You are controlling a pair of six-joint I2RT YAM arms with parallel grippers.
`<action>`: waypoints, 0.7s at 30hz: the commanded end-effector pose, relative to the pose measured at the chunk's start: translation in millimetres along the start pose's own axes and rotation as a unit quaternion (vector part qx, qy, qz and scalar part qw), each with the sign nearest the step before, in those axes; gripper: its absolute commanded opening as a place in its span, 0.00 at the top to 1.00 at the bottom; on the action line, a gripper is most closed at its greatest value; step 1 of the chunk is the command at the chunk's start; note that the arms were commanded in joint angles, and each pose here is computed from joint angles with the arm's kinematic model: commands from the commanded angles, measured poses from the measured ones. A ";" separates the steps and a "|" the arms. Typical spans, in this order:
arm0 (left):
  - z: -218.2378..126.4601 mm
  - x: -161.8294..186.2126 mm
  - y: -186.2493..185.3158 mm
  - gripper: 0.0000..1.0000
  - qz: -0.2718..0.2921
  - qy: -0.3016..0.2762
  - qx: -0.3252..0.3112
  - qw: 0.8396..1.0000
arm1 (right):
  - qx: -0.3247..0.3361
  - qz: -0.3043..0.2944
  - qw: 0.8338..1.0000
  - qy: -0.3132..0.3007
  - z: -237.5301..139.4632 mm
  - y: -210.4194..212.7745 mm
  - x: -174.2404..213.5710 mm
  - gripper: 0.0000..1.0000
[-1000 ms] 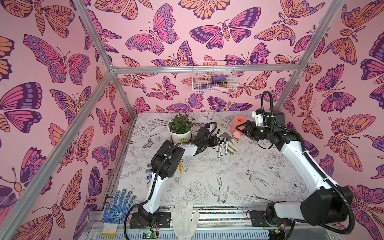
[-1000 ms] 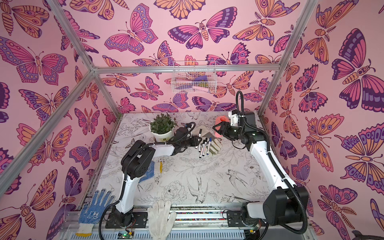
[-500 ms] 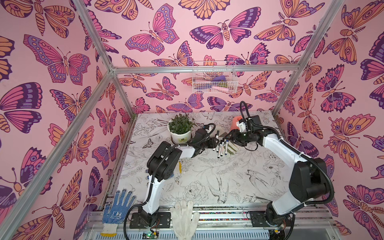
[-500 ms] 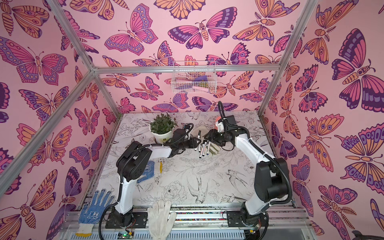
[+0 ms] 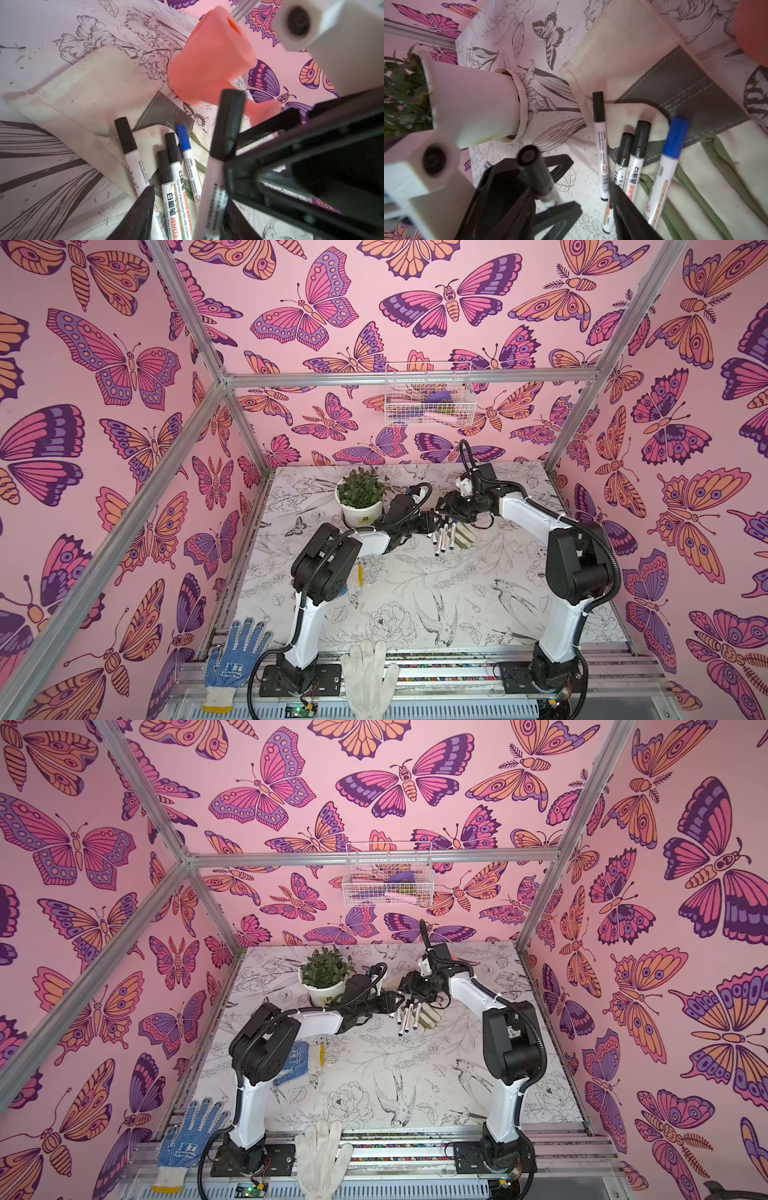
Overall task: Insert the pens into the pen caps
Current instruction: 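Lower the capped marker onto the marker pile and open the left gripper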
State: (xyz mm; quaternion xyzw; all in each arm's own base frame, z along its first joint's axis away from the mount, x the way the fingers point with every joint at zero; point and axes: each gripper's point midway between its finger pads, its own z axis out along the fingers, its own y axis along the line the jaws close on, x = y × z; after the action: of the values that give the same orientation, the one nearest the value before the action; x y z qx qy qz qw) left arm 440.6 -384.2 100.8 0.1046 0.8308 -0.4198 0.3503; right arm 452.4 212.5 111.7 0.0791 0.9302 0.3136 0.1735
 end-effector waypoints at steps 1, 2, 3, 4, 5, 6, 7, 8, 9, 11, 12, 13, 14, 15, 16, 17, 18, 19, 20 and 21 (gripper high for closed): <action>8.8 -2.4 -6.3 0.50 0.001 -0.003 0.020 1.000 | 0.021 0.003 1.000 -0.007 8.9 -6.6 -7.8 0.41; 10.7 -0.6 -6.2 0.50 0.000 -0.001 0.020 1.000 | 0.025 0.003 1.000 -0.007 10.9 -8.9 -8.2 0.41; 12.0 0.6 -5.0 0.50 -0.002 0.000 0.020 1.000 | 0.030 0.004 1.000 -0.009 12.4 -11.1 -9.4 0.41; 13.0 1.7 -3.9 0.50 -0.004 0.001 0.019 1.000 | 0.032 0.003 0.999 -0.010 13.4 -12.1 -10.3 0.41; 14.3 2.0 -3.1 0.50 -0.004 0.001 0.020 1.000 | 0.034 0.001 0.999 -0.011 14.0 -12.6 -11.6 0.41; 15.8 3.3 -2.0 0.50 -0.007 0.003 0.020 1.000 | 0.040 -0.001 0.999 -0.013 13.9 -14.7 -12.7 0.41; 16.9 4.9 -1.4 0.50 -0.008 0.005 0.021 1.000 | 0.042 -0.004 0.999 -0.016 12.7 -14.3 -14.0 0.41; 17.6 5.6 -1.1 0.50 -0.010 0.005 0.022 1.000 | 0.044 -0.006 0.999 -0.017 11.6 -14.0 -14.5 0.41; 18.1 6.6 -0.8 0.50 -0.013 0.005 0.024 1.000 | 0.045 -0.007 0.999 -0.021 8.9 -13.5 -15.4 0.41; 16.0 5.3 -2.0 0.50 -0.016 0.002 0.026 1.000 | 0.039 -0.010 0.999 -0.025 4.3 -9.2 -15.8 0.41; 14.1 4.8 -3.5 0.50 -0.017 -0.001 0.028 0.999 | 0.033 -0.013 0.999 -0.031 0.0 -5.0 -16.9 0.41; 11.2 3.2 -4.6 0.50 -0.016 -0.006 0.029 0.999 | 0.029 -0.015 0.999 -0.036 -3.3 -2.0 -17.2 0.41; 7.8 1.7 -4.4 0.50 -0.015 -0.010 0.027 0.999 | 0.020 -0.015 0.999 -0.041 -6.9 2.8 -17.1 0.41; 4.0 0.2 -6.2 0.50 -0.012 -0.015 0.026 0.999 | 0.009 -0.015 0.999 -0.046 -10.9 7.2 -16.8 0.41; -1.2 -2.2 -4.9 0.50 -0.010 -0.022 0.022 0.999 | -0.001 -0.016 0.999 -0.052 -16.3 11.8 -16.4 0.41; -7.2 -3.3 -4.9 0.50 -0.007 -0.029 0.020 0.999 | -0.010 -0.016 0.998 -0.058 -22.4 15.9 -14.8 0.41; -12.5 -3.7 -3.1 0.49 -0.006 -0.033 0.017 0.999 | -0.017 -0.017 0.998 -0.063 -28.2 19.8 -13.2 0.41; -20.1 -5.3 -2.0 0.50 -0.005 -0.039 0.015 0.999 | -0.025 -0.021 0.997 -0.070 -35.7 24.3 -10.8 0.41; -28.6 -5.6 0.7 0.49 -0.006 -0.045 0.010 0.999 | -0.029 -0.024 0.996 -0.080 -43.8 26.1 -8.5 0.41; -38.8 -5.6 2.7 0.49 -0.004 -0.053 0.004 0.999 | -0.032 -0.030 0.995 -0.090 -52.3 27.3 -5.2 0.41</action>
State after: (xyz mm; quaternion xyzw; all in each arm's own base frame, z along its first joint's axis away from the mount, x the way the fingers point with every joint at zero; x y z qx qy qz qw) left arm 423.0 -369.5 79.9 0.0849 0.8354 -0.4240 0.3392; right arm 443.9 200.2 130.2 0.0855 0.9231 0.3032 0.2204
